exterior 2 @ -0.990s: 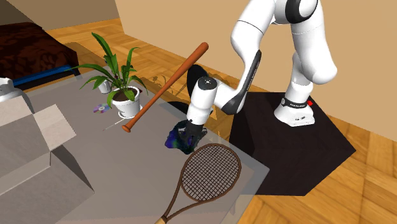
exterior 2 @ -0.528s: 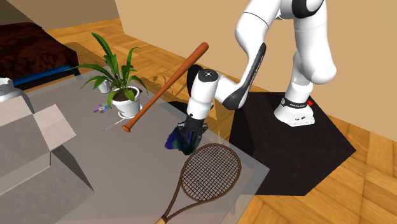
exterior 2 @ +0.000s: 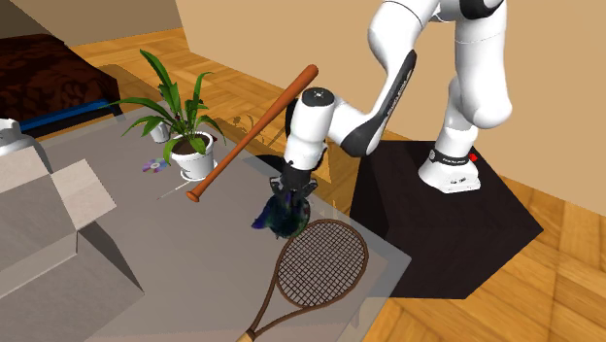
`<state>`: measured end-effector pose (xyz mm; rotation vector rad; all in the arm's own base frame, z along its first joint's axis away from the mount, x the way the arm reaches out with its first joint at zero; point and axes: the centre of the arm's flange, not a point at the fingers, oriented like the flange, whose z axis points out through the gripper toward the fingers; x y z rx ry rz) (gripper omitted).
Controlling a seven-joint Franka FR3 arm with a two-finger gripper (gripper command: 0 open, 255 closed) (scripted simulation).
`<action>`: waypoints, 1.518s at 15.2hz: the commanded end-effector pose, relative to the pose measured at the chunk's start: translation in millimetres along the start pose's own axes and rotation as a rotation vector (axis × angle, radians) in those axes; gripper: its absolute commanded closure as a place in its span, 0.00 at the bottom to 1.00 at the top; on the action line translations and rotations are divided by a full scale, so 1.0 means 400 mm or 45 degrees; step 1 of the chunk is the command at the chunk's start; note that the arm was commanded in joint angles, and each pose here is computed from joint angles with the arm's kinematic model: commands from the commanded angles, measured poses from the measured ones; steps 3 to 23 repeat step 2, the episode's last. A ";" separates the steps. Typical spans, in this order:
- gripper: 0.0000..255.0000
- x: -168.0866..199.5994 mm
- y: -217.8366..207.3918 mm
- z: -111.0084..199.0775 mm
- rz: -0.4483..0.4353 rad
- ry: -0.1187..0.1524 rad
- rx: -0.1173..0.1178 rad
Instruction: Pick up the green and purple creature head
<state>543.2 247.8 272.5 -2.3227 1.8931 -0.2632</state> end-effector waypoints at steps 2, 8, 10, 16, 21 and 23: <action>1.00 0.000 -0.006 -0.019 0.000 -0.001 0.004; 1.00 0.000 -0.006 -0.019 0.000 -0.001 0.004; 1.00 0.000 -0.006 -0.019 0.000 -0.001 0.004; 1.00 0.000 -0.006 -0.019 0.000 -0.001 0.004; 1.00 0.000 -0.006 -0.019 0.000 -0.001 0.004; 1.00 0.000 -0.006 -0.019 0.000 -0.001 0.004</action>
